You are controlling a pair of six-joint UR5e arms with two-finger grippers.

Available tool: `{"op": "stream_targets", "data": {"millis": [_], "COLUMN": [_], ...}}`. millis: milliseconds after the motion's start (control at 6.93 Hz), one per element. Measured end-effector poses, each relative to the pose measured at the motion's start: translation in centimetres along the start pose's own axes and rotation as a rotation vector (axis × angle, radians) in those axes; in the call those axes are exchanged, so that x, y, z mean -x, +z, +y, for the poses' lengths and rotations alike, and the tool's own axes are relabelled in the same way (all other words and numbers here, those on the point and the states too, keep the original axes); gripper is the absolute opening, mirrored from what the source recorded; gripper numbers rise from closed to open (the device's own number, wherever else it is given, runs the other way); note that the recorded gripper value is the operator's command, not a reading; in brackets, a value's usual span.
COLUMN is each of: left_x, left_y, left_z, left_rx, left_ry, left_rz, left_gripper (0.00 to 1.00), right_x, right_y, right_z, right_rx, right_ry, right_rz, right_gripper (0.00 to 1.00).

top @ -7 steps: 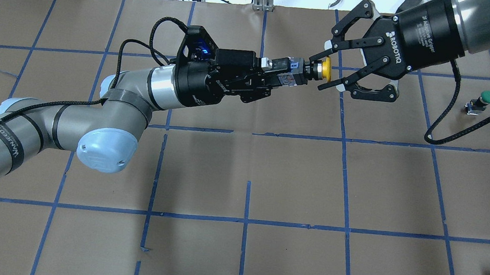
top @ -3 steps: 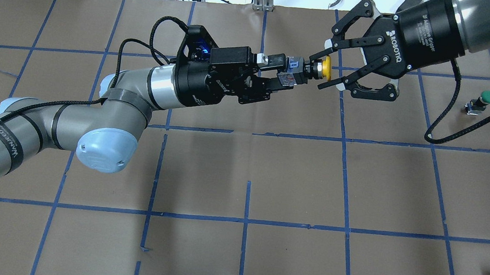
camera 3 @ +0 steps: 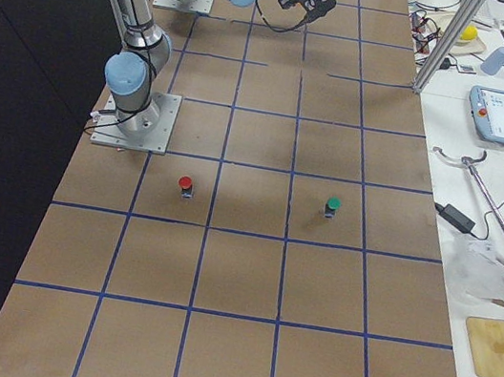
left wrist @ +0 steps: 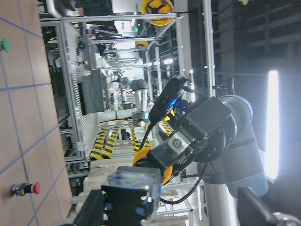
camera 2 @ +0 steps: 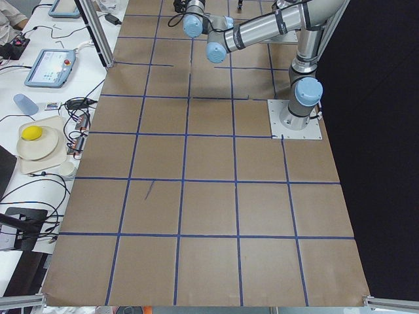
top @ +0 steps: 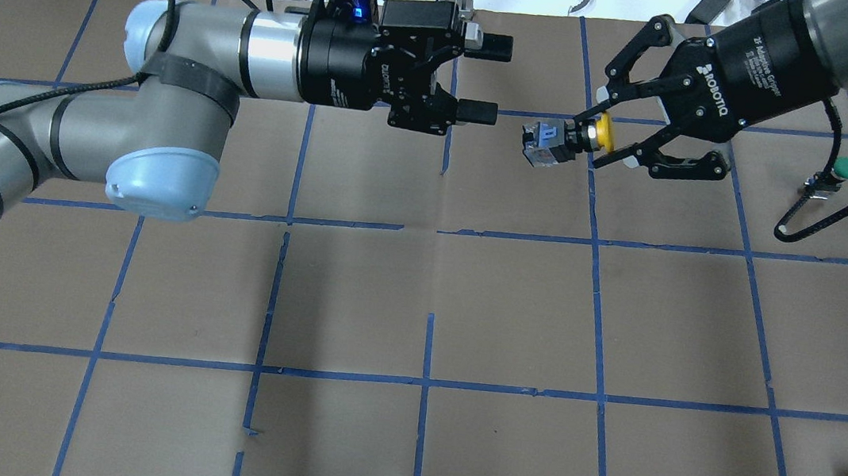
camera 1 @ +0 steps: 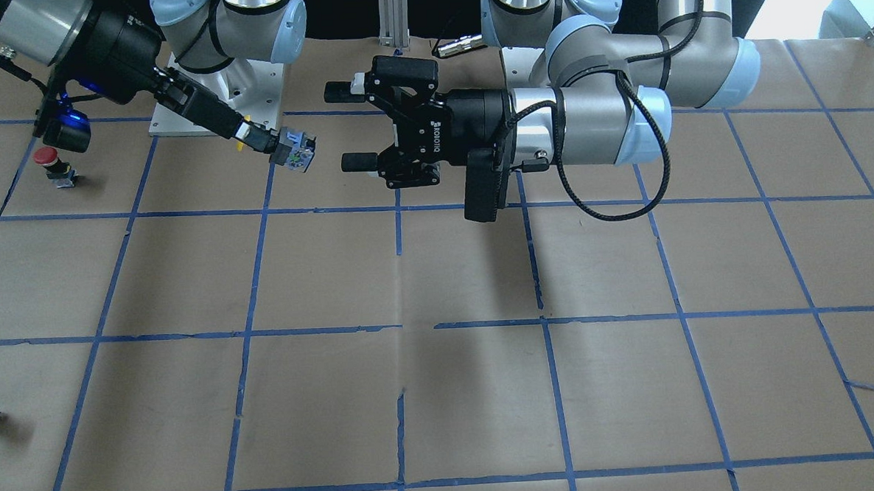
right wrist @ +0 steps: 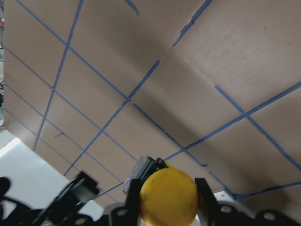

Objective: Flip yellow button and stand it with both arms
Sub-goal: 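Open the left gripper and pull it back while the right gripper carries the button away, then lower the button upright onto the table with the right gripper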

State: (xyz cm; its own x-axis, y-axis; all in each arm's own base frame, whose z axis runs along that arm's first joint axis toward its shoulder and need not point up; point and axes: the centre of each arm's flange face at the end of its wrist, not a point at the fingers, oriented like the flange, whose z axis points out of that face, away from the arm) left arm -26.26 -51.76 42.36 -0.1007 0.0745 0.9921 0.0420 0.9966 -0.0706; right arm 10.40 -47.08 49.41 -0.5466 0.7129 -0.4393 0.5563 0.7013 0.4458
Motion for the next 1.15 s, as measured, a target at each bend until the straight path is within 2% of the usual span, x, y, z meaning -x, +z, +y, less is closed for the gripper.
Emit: {"op": "stream_targets", "data": {"millis": [144,288,577,721,865,1010,1154], "left_x": [-2.2,-3.9,-6.6,-8.1,-8.9,-8.7,-7.3], "left_y": [-0.4,-0.6,-0.1,0.5,0.3,-0.8,-2.6], "left_z": [-1.3,-2.4,-2.8,-1.9,-0.8,0.1,0.8], "left_rx": [-0.036,-0.070,-0.090,-0.085,-0.076,-0.065,-0.040], "left_ry": [0.028,0.047,0.014,-0.006,-0.041,-0.092,-0.121], "left_rz": [-0.128,-0.243,-0.432,-0.550,-0.694,-0.862,-1.051], "left_gripper": [1.00,1.00,1.00,1.00,1.00,1.00,1.00], "right_x": [-1.3,-2.4,-5.4,-7.6,-10.1,-12.2,-13.7], "right_y": [-0.4,-0.7,-0.2,0.9,1.9,1.7,0.9], "right_z": [-1.1,-2.0,-4.6,-6.8,-9.1,-11.1,-12.4], "right_rx": [-0.057,-0.087,-0.107,-0.132,-0.163,-0.187,-0.181], "right_ry": [-0.094,-0.228,-0.537,-0.691,-0.835,-0.966,-1.109], "right_rz": [0.092,0.173,0.344,0.427,0.494,0.533,0.560], "right_gripper": [0.12,0.09,0.09,0.09,0.09,0.09,0.09]}}
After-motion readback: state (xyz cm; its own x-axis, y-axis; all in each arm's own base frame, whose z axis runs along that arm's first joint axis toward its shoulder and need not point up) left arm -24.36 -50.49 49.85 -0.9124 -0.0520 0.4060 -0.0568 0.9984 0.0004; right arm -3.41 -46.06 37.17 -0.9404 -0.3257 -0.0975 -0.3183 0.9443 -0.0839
